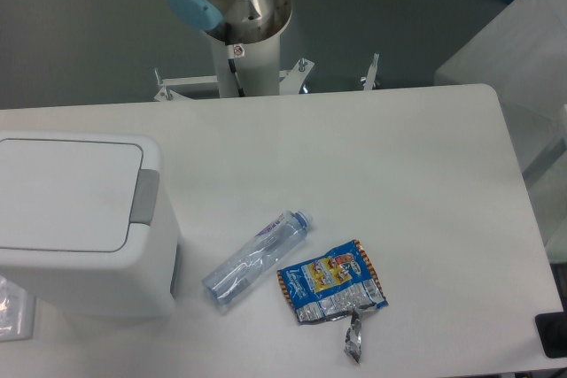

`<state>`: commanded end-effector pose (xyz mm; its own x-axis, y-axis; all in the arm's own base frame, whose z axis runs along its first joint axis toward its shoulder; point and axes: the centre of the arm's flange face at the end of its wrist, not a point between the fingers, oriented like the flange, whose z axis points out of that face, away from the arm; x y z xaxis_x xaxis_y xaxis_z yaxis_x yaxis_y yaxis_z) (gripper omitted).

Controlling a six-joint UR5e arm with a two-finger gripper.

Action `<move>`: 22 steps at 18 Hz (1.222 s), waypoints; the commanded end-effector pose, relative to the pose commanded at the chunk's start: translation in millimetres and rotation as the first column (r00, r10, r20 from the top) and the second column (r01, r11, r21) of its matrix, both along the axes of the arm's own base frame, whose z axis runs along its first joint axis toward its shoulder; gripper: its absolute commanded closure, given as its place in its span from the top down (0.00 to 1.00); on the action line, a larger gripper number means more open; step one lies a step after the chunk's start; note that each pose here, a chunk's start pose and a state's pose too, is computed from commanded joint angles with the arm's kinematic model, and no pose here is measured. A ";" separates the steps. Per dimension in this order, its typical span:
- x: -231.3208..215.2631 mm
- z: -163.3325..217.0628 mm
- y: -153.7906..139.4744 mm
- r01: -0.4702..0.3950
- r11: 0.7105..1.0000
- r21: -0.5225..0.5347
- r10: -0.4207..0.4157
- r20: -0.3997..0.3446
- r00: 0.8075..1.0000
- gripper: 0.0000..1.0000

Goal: Open the trash can
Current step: 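Move the open gripper over the table toward the white trash can lid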

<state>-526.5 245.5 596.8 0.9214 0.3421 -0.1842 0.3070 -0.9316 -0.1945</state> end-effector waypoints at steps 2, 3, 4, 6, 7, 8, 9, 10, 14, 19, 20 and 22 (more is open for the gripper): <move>3.8 -3.0 11.8 0.004 1.000 0.014 -0.004 0.009 1.000 1.00; 7.0 -5.4 22.6 0.013 1.000 0.016 -0.013 0.014 1.000 1.00; 9.4 -11.2 36.4 0.015 1.000 0.020 -0.016 0.021 1.000 1.00; 18.8 -15.6 60.3 0.008 0.999 0.039 -0.010 0.035 0.999 1.00; 21.0 -25.0 76.2 0.027 0.998 0.051 -0.030 0.057 0.998 1.00; 24.0 -31.3 83.5 0.038 0.997 0.062 -0.043 0.073 0.996 1.00; 25.1 -33.6 86.8 0.043 0.996 0.077 -0.049 0.083 0.995 1.00; 27.4 -34.9 92.2 0.047 0.994 0.098 -0.056 0.093 0.994 1.00; 50.6 -56.3 126.8 -0.003 0.988 0.156 -0.020 0.147 0.989 1.00; 86.8 -67.9 170.4 -0.144 0.969 0.201 0.092 0.248 0.964 1.00; 95.3 -69.8 179.4 -0.171 0.963 0.208 0.111 0.272 0.956 1.00; 104.4 -75.0 193.7 -0.256 0.943 0.212 0.177 0.329 0.927 1.00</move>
